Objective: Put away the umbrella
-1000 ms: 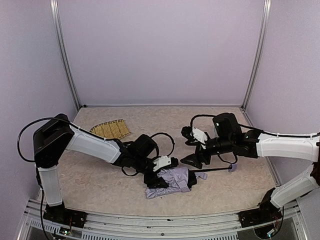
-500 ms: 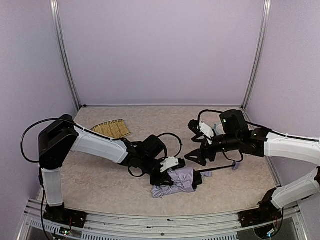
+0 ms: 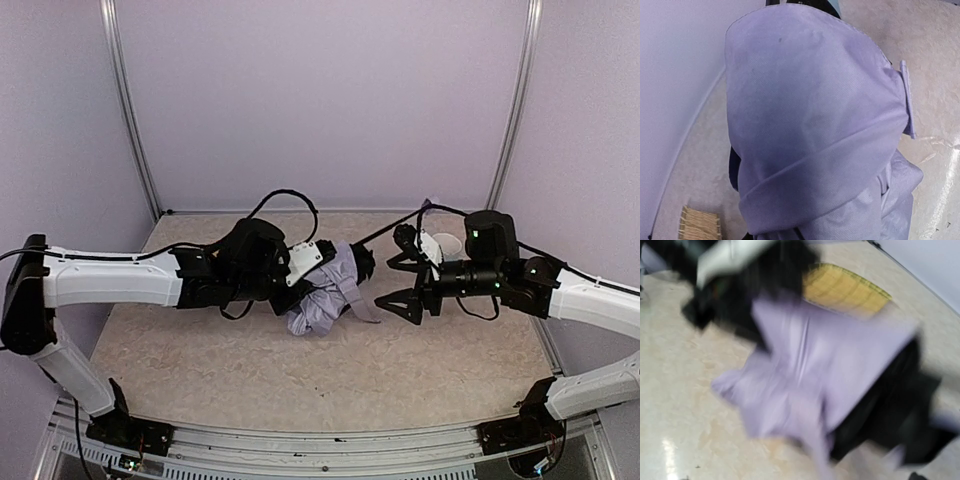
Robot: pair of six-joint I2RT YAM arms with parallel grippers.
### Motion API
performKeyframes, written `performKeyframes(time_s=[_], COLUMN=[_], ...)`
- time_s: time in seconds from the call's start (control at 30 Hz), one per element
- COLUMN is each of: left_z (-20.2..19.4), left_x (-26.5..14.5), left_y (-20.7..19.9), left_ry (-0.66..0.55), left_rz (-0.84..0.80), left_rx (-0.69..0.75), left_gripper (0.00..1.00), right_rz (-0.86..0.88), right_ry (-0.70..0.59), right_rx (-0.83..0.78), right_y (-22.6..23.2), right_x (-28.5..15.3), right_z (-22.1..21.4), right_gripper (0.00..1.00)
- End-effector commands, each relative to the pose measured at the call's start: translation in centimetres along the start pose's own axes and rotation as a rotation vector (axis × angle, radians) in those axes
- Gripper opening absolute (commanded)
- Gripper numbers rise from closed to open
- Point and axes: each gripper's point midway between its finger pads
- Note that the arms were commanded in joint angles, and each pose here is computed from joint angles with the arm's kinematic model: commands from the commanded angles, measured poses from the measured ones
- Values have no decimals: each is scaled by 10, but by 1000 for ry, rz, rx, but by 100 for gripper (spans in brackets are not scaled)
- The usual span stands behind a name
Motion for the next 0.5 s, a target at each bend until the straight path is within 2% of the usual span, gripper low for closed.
performKeyframes(time_s=[0.0,0.23,0.37,0.47], left_z=[42,60,76,83], left_x=[-53,-98,-117,-124], left_y=[58,74,75,71], left_ry=[-124,-230,-328,-376], left_rz=[264,346,337,315], left_rx=[48,36,9,8], left_gripper=[0,0,0,0], right_rz=[75,85,120,165], right_ry=[-66,-101,-131,-101], right_rx=[-53,-79,-56,-18], right_y=[11,7,5,4], right_x=[-3,13,31,49], right_z=[15,18,20,12], right_gripper=[92,91,89,87])
Point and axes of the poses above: each gripper's point midway between its finger pads, its own x axis out along the fingers, its own y axis along the line the jaws close on, z = x × y, and after that the axes turned 7 degrees about x, right-handed
